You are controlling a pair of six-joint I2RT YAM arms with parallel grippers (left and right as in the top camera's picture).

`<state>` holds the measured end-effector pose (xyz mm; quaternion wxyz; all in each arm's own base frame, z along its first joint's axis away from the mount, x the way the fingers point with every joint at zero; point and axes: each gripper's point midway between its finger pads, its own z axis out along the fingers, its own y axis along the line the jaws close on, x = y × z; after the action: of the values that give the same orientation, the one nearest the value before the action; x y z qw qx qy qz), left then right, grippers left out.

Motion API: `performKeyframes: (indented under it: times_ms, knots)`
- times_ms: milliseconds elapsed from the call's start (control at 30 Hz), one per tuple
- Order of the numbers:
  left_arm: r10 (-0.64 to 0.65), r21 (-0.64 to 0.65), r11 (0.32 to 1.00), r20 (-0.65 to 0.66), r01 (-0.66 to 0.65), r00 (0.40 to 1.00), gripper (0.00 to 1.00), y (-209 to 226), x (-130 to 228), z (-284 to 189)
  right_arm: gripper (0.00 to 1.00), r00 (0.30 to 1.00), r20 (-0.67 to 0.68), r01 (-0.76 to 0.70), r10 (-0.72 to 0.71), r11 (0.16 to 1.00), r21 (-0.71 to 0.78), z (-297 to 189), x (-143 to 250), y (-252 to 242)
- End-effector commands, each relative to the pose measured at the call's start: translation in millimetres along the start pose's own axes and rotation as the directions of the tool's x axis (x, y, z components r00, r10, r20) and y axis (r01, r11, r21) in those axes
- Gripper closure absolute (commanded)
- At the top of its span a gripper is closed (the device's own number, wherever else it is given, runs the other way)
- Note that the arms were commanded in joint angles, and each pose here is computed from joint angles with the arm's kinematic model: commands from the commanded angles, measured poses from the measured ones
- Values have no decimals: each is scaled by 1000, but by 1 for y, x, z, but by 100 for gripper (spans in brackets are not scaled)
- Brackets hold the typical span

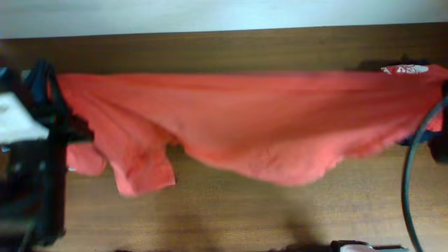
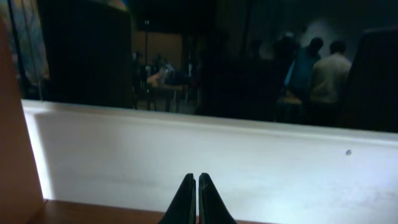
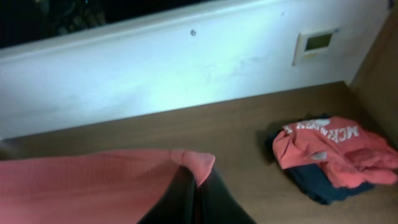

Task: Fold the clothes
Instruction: 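Lift the t-shirt by its top edge with both grippers and stretch it wide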

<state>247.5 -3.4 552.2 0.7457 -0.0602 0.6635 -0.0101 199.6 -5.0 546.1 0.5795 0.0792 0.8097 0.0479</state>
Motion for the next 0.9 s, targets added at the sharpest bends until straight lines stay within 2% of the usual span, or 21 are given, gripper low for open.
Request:
performKeyframes:
  times_ms: [0, 200, 300, 433, 600, 633, 867]
  knots:
    - [6, -61, 998, 53, -2, 999, 99, 14, -17, -14, 96, 999, -22, -19, 23, 988, 151, 1, 8, -27]
    - [31, -79, 996, -33, -34, 999, 99, 8, 8, 23, 96, 977, -210, 15, 38, 970, 244, 44, 42, -47]
    - [62, -88, 993, -144, -76, 988, 99, 1, 44, 61, 96, 948, -313, 43, 49, 959, 280, 73, 60, -56]
    - [110, -80, 987, -321, -142, 941, 99, -10, 111, 114, 96, 891, -449, 100, 65, 937, 335, 120, 84, -71]
    - [140, -68, 980, -441, -189, 887, 99, -17, 167, 151, 96, 833, -550, 146, 65, 932, 332, 174, 103, -79]
    - [150, -62, 977, -480, -204, 864, 99, -19, 189, 163, 96, 806, -588, 163, 66, 931, 328, 201, 113, -82]
    - [179, -38, 967, -603, -253, 777, 99, -24, 271, 203, 96, 731, -678, 192, 84, 927, 322, 291, 156, -95]
